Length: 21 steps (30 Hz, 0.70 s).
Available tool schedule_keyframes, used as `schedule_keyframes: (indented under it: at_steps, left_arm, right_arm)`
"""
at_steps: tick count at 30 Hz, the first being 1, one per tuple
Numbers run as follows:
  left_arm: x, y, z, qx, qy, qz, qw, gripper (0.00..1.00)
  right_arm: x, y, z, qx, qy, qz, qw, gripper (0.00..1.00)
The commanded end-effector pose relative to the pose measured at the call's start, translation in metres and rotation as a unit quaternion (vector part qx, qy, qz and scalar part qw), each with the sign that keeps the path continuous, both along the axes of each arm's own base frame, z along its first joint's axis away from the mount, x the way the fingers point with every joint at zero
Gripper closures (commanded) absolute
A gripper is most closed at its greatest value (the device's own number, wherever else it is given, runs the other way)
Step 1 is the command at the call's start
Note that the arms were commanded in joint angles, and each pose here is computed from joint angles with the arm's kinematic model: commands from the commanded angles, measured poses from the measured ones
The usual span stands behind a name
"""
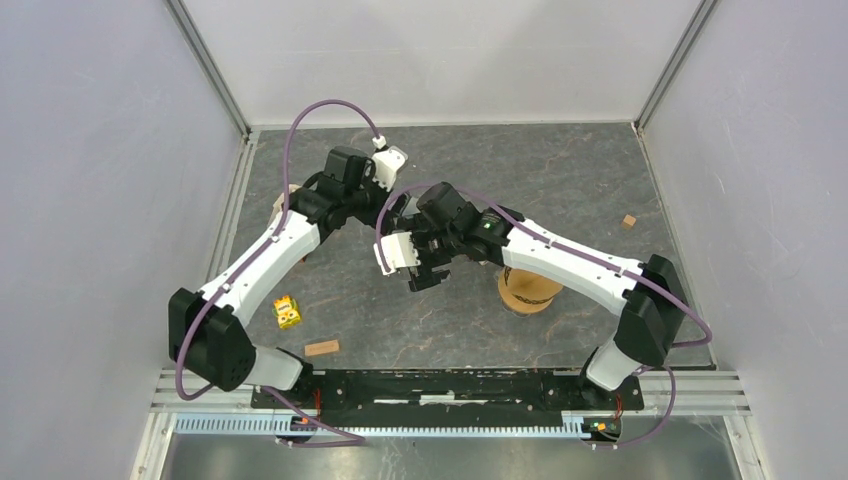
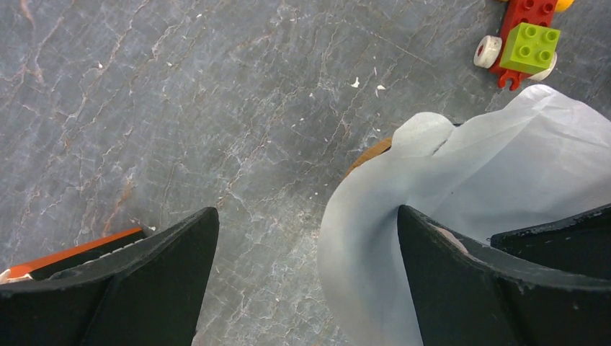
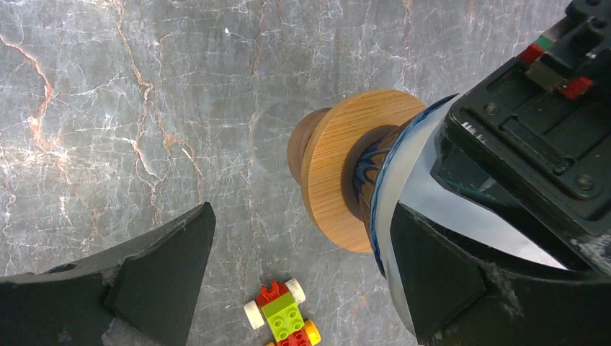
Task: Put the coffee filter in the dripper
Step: Adjust the coffee filter in the coffee dripper.
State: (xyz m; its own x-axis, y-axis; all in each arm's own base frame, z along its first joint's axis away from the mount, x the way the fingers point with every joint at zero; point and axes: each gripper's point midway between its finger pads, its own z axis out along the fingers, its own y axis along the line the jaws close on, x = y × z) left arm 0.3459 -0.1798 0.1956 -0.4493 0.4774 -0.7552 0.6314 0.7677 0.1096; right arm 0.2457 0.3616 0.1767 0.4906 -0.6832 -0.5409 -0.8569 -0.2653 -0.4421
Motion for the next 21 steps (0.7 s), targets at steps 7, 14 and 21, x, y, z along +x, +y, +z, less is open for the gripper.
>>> schedule_keyframes:
  at_steps: [7, 14, 21]
  left_arm:
    - [0.006, 0.002, -0.012, 0.029, -0.002, -0.012, 1.0, 0.0]
    - [0.008, 0.001, -0.009, 0.03, -0.001, -0.011, 0.999, 0.0]
    - [0.01, -0.003, 0.011, 0.017, -0.014, -0.018, 1.0, 0.0]
  right_arm:
    - [0.001, 0.004, 0.001, -0.007, -0.006, 0.016, 1.0, 0.03]
    - [0.005, 0.006, 0.006, -0.006, -0.011, 0.01, 1.0, 0.03]
    - [0.008, 0.013, 0.044, 0.038, -0.027, -0.002, 0.999, 0.02]
